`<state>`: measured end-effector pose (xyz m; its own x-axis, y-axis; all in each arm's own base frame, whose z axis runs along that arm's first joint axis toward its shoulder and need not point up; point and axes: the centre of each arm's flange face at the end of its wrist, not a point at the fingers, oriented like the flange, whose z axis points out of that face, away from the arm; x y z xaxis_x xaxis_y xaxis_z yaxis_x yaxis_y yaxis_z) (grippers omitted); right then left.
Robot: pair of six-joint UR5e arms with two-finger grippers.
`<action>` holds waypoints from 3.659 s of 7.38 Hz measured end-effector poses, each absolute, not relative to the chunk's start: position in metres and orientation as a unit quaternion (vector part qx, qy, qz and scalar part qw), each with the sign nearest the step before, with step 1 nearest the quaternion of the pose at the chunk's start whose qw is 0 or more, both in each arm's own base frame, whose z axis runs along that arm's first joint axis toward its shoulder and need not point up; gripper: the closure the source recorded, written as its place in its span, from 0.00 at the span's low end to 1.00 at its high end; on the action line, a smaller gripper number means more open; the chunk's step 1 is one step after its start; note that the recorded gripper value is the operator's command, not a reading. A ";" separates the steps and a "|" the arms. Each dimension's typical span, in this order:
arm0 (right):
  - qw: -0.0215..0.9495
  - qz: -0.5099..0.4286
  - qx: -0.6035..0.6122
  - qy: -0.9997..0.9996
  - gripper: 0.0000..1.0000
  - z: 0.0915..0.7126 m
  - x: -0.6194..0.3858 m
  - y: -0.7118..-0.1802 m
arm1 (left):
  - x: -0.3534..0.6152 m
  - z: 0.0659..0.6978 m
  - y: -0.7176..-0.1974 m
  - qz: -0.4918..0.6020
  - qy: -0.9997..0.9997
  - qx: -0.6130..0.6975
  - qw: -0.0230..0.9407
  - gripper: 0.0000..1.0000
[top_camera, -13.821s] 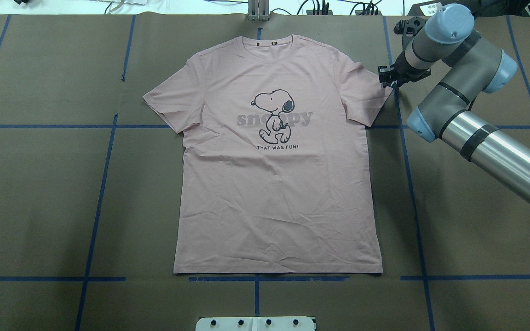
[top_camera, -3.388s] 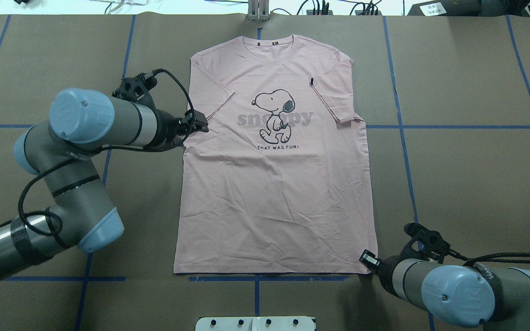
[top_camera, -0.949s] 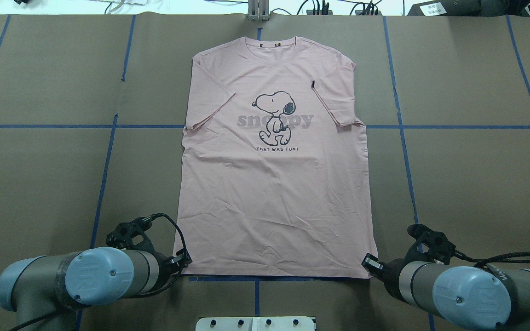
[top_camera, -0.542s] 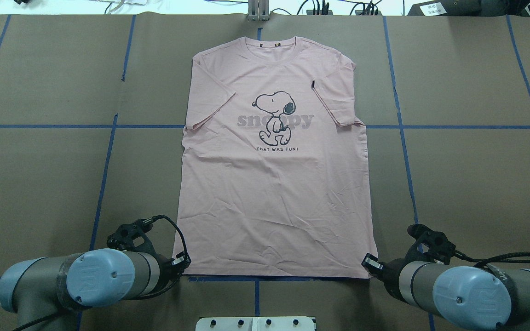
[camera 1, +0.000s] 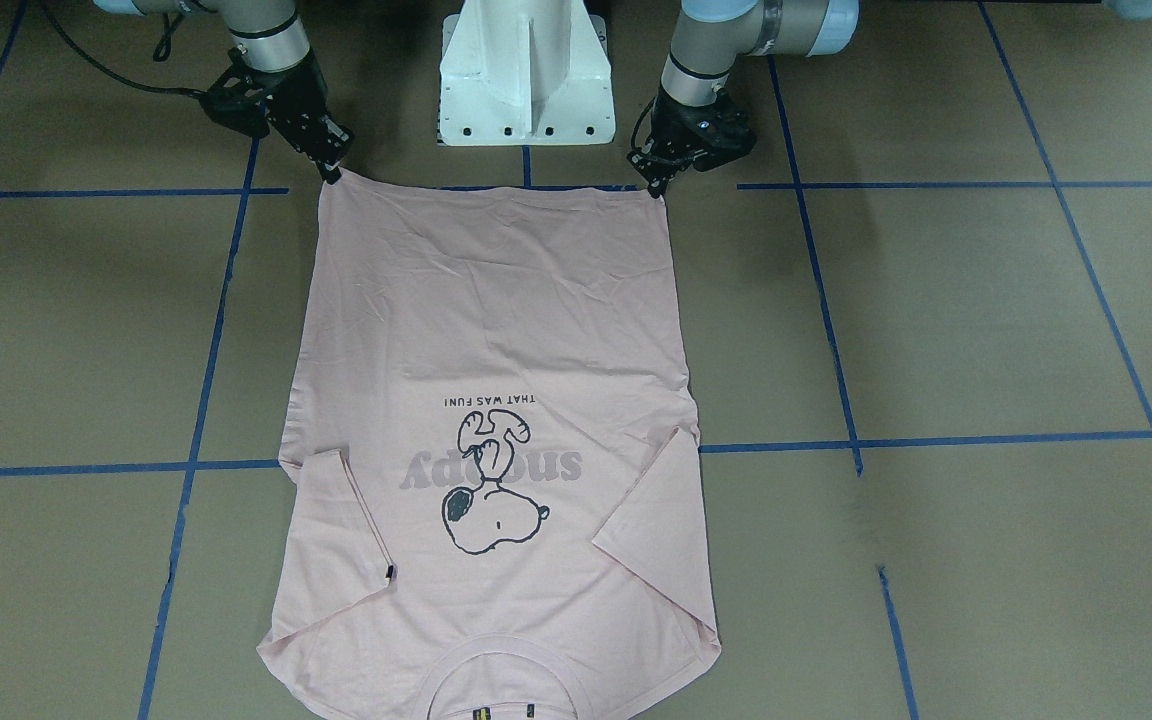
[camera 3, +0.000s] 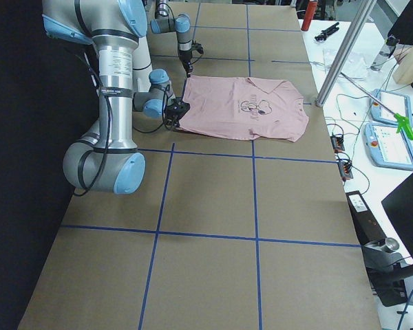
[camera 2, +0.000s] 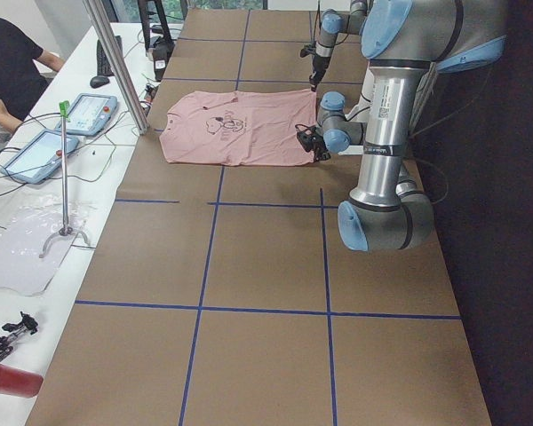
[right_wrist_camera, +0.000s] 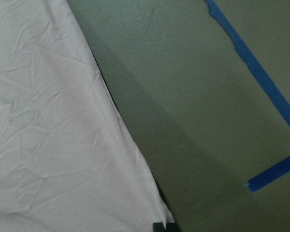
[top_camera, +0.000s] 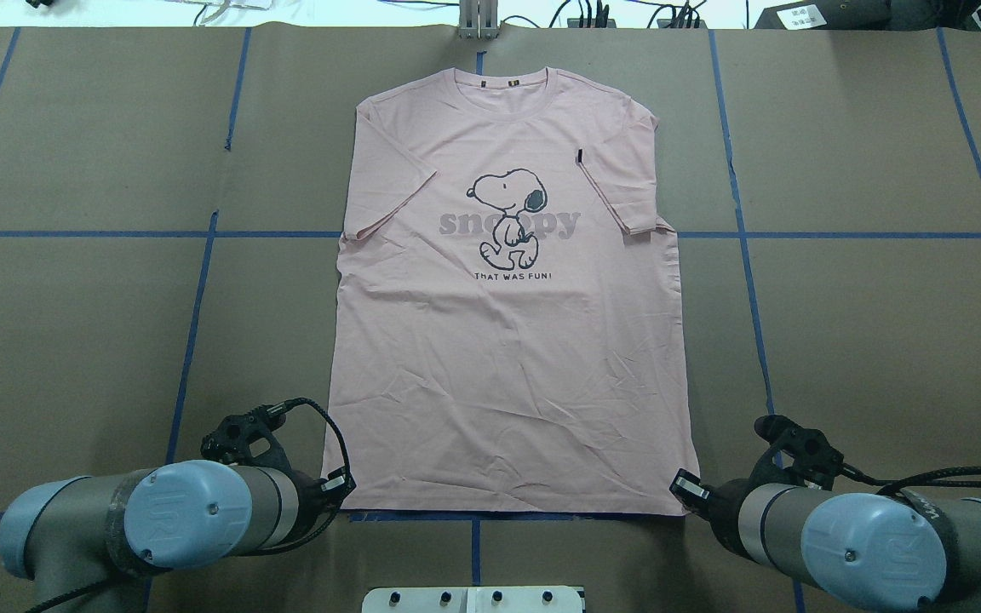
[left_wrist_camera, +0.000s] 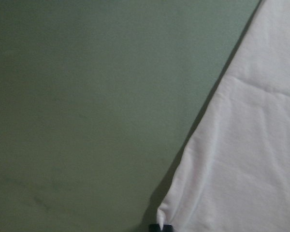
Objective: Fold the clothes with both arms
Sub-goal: 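Lift the hem with both grippers and fold it toward the collar, then carry the hem to the collar edge and lay it down with both grippers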
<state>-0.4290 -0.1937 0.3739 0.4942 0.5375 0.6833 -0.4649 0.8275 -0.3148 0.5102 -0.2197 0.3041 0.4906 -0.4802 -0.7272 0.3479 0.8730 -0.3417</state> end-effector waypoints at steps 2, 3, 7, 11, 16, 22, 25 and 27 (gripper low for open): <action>0.863 0.283 -0.049 -0.415 1.00 0.369 -0.417 -0.185 | 0.479 0.263 -0.197 -0.244 0.442 -0.093 0.858 1.00; 0.863 0.276 -0.053 -0.421 1.00 0.362 -0.408 -0.178 | 0.464 0.246 -0.182 -0.243 0.441 -0.104 0.857 1.00; 0.843 0.293 -0.038 -0.448 1.00 0.332 -0.355 -0.200 | 0.422 0.213 -0.182 -0.259 0.448 -0.115 0.848 1.00; 0.842 0.290 0.059 -0.450 1.00 0.318 -0.387 -0.336 | 0.406 0.218 -0.320 -0.272 0.439 0.013 0.856 1.00; 0.876 0.278 0.127 -0.374 1.00 0.324 -0.405 -0.552 | 0.428 0.252 -0.486 -0.309 0.407 0.134 0.849 1.00; 0.899 0.264 0.150 -0.316 1.00 0.332 -0.461 -0.662 | 0.501 0.319 -0.585 -0.324 0.383 0.209 0.839 1.00; 0.894 0.267 0.157 -0.323 1.00 0.341 -0.465 -0.676 | 0.496 0.320 -0.596 -0.320 0.390 0.222 0.834 1.00; 0.895 0.268 0.157 -0.321 1.00 0.345 -0.463 -0.679 | 0.486 0.316 -0.606 -0.325 0.393 0.229 0.829 0.95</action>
<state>-0.4629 -0.6785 0.3453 0.6496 0.3790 0.6591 -0.5806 0.8070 0.1081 0.4856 -0.6055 0.3160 0.4809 -0.3586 -0.8001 0.7183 0.6845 0.1249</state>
